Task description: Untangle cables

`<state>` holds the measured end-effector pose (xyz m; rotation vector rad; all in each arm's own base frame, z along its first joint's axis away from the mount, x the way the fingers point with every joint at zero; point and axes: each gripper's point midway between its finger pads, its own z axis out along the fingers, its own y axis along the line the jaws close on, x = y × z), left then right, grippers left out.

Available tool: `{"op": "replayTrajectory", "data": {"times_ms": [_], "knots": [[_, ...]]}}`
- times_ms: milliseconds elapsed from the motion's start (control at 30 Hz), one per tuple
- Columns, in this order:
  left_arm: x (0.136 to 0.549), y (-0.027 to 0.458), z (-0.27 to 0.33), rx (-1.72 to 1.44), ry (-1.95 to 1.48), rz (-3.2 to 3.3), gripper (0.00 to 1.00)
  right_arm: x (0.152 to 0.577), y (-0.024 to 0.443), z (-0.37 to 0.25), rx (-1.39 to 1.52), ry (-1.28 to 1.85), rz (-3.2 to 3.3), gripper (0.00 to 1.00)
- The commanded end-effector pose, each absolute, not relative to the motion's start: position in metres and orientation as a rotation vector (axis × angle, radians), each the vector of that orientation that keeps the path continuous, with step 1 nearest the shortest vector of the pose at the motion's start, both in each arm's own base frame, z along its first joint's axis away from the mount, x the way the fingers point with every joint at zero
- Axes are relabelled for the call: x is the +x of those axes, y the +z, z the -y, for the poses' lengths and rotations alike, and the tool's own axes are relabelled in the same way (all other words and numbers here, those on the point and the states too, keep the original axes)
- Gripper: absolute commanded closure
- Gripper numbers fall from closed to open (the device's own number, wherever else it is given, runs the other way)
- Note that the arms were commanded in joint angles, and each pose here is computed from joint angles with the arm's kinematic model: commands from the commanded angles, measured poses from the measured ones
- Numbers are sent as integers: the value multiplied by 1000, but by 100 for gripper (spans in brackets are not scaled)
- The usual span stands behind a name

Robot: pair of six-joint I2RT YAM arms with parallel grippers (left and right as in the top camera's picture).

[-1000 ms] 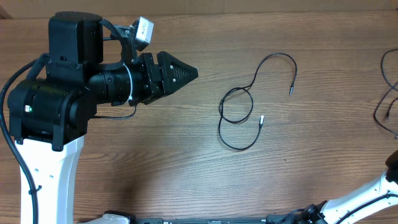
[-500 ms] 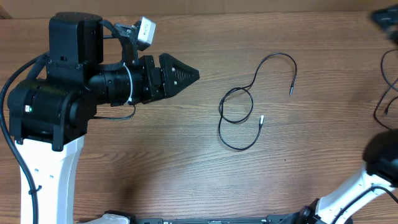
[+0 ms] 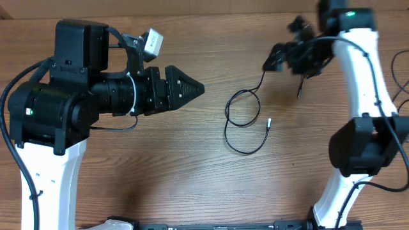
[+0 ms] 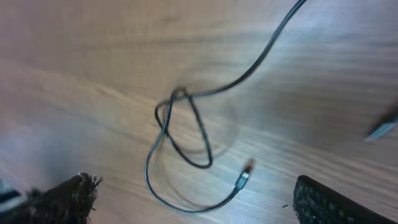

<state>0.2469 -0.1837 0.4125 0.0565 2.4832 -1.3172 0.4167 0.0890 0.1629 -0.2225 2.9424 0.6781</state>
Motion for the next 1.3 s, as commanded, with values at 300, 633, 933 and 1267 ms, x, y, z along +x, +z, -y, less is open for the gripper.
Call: {"op": "replayTrajectory", "data": {"times_ms": [300,633,933,1267], "knots": [[239,421,187,129,-1349,-2456,25,367,74,-98,-428,675,-3070,3],[240,421,187,130,-1349,-2454,25,363,34,-133,-341,862,-2992,96],[240,421,187,130,-1349,-2454,25,386,77,-168,-303,1145,-2817,96],[240,421,187,131,-1349,-2455,24,416,227,-167,-520,993,-2590,96]]}}
